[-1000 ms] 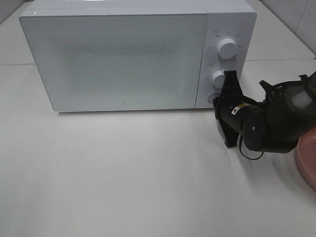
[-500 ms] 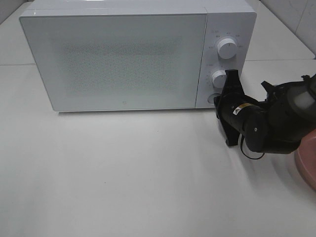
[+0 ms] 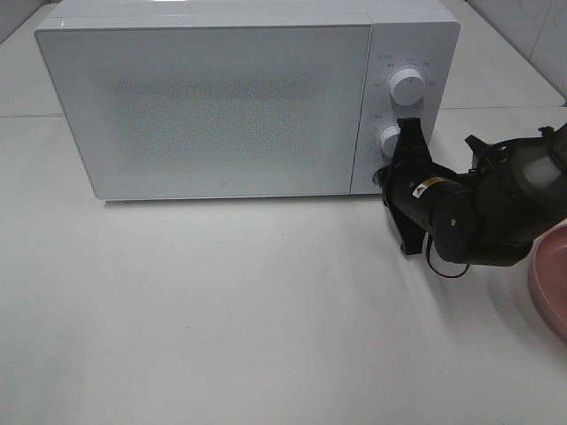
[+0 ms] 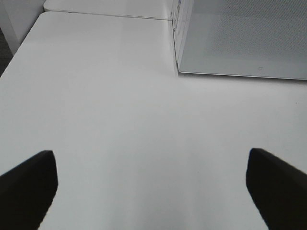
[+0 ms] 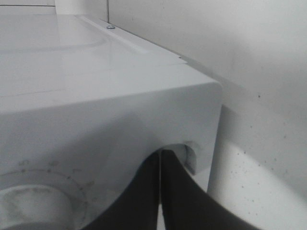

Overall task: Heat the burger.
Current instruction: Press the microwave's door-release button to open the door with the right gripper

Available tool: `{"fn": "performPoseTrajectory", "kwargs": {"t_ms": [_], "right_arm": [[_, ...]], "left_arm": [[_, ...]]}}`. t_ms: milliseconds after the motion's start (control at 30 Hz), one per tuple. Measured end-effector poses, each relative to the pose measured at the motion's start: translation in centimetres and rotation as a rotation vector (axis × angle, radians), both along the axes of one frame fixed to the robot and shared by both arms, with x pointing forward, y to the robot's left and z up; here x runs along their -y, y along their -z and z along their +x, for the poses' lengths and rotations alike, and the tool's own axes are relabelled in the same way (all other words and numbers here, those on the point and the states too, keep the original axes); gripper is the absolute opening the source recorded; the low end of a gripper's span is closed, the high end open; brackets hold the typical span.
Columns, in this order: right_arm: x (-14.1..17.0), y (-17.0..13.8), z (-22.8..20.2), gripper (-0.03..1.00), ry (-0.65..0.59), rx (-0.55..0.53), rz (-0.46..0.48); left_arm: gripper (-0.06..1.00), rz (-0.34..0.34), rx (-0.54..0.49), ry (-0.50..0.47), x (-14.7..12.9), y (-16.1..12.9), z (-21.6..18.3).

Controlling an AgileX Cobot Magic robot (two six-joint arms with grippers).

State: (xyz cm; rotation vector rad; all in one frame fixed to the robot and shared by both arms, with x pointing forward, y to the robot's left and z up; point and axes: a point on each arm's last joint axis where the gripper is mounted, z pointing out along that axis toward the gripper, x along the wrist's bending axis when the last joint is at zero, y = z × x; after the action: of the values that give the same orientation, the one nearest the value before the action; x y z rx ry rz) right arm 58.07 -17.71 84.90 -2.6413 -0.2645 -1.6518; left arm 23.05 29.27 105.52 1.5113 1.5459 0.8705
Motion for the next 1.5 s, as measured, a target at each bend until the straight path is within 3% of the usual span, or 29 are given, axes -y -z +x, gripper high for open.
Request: {"fn": "performPoseTrajectory", "kwargs": {"t_ms": [1067,1467,1500], "right_arm": [[-0.4,-0.1,0.0,0.0,-0.022,-0.018,-0.004],[-0.8,-1.2,-0.6,0.0,-0.109,-0.115,-0.015],[-1.4,-1.6,-0.8,0.0,-0.182,-0.11,-0.044]], "left_arm": [[0.99,0.0,0.0,0.0,0.0,0.0,0.0],[0.99,0.002,0.0,0.001,0.0,0.0,0.0],[0.99,0.002,0.0,0.001,0.0,0.0,0.0]]}}
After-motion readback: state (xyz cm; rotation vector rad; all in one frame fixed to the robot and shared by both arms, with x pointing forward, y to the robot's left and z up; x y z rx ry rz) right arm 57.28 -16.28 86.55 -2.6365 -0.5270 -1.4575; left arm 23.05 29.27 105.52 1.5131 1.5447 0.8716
